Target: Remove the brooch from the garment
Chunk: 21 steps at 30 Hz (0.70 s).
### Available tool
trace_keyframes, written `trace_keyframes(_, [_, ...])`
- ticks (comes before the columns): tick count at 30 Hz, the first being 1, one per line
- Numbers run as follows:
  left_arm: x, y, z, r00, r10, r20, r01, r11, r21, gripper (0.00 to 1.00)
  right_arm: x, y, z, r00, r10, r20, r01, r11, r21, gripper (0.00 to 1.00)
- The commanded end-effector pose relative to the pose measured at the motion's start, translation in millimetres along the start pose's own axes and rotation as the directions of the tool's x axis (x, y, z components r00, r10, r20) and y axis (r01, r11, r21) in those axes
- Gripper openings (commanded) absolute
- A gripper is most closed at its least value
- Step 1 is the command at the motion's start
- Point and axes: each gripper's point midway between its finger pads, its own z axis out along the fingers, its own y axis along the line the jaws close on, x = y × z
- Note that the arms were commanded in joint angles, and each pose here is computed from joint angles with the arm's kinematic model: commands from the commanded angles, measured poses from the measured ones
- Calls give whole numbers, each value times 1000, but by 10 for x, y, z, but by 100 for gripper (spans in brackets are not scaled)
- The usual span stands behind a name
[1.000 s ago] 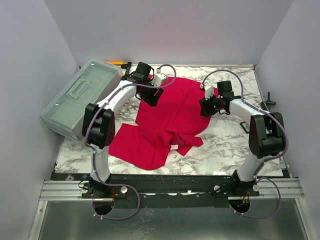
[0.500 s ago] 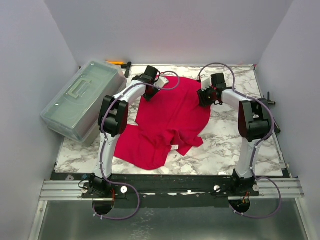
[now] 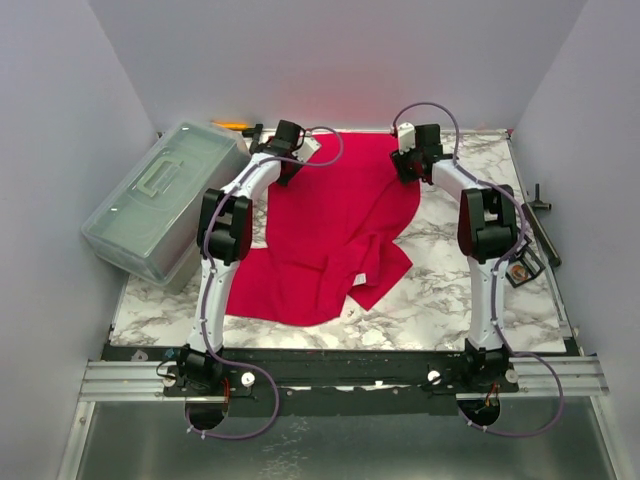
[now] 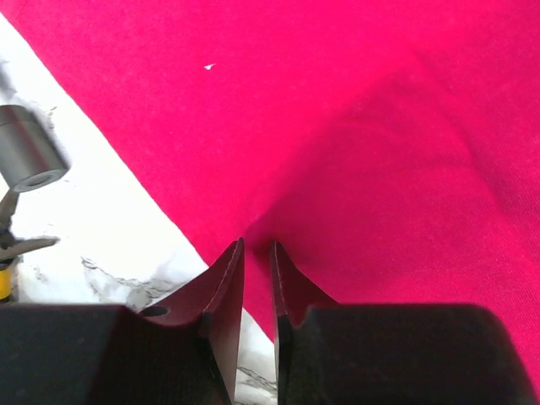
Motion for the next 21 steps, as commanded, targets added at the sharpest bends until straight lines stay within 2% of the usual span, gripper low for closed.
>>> trace_keyframes(1, [221,132,150,996,-72,-56,71,997,-10,25,49,-35,-12,998,30,-55,-29,999,22,54])
trace_keyframes(6, [-89,-20,-338,987,-143,67,134,982,131,62,-412,165,-856,998,53,46,-48,993,-105,62])
trace_keyframes(9, [-300,-212,-900,967,-191,171,139,951,277,74,-319,440,-1389,997,79,19,-72,968,-241,62])
trace_keyframes(13, [-327,-764,-1681,932,-263,251,90,836,542,75,182,1029,-1955,991,114,-77,-136,883,-450,59])
trace_keyframes(15, [-262,-1071,-2023,923,-262,281,27,774,633,73,471,1287,-2116,980,136,-145,-192,831,-523,58])
trace_keyframes(18, [-106,-1520,-2404,921,-214,327,-86,705,704,70,809,1505,-2215,964,151,-219,-251,788,-562,56])
trace_keyframes(21, [128,-2116,-2639,923,-94,374,-234,635,736,64,1049,1640,-2257,953,153,-260,-280,771,-573,55])
